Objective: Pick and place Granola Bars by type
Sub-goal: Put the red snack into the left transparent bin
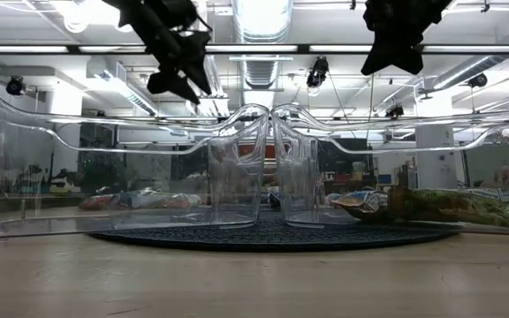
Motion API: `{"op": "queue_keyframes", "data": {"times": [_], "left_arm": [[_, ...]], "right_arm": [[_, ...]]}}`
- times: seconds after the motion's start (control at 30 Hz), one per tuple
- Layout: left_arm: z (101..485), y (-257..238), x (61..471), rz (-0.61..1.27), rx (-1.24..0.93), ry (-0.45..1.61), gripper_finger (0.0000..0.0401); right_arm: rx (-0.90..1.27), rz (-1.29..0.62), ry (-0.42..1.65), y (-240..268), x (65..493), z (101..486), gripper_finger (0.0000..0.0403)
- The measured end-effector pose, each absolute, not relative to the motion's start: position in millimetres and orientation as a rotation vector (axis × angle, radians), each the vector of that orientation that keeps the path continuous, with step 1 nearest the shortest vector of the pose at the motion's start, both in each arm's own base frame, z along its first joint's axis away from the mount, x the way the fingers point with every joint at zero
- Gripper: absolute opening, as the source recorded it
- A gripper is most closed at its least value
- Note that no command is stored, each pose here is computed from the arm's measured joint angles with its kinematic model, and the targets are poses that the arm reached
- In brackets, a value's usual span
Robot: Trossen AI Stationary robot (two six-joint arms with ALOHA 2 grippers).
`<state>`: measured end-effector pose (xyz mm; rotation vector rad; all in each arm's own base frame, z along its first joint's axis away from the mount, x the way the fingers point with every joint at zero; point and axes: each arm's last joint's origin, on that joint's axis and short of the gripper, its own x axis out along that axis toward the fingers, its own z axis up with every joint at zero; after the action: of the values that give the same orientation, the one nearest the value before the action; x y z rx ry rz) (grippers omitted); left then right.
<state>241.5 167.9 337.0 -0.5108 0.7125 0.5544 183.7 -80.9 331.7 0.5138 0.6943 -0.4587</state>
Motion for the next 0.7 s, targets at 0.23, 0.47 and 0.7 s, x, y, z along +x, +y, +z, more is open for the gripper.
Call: {"op": "queue_keyframes", "data": {"times": [0.23,0.47,0.7], "left_arm": [[323,179,256,0.611,-0.544,0.933,0.0233],[312,181,255,0.672,-0.54,1.085,0.0234],[295,175,249,0.681,-0.541,1.169,0.0234]], "right_arm": [[0.511,-0.458,0.696,-81,184,331,0.0008],[0.512,-0.458,0.697,-81,184,331,0.0008],[0.515,-0.46,0.696,-81,184,331,0.0008]]}}
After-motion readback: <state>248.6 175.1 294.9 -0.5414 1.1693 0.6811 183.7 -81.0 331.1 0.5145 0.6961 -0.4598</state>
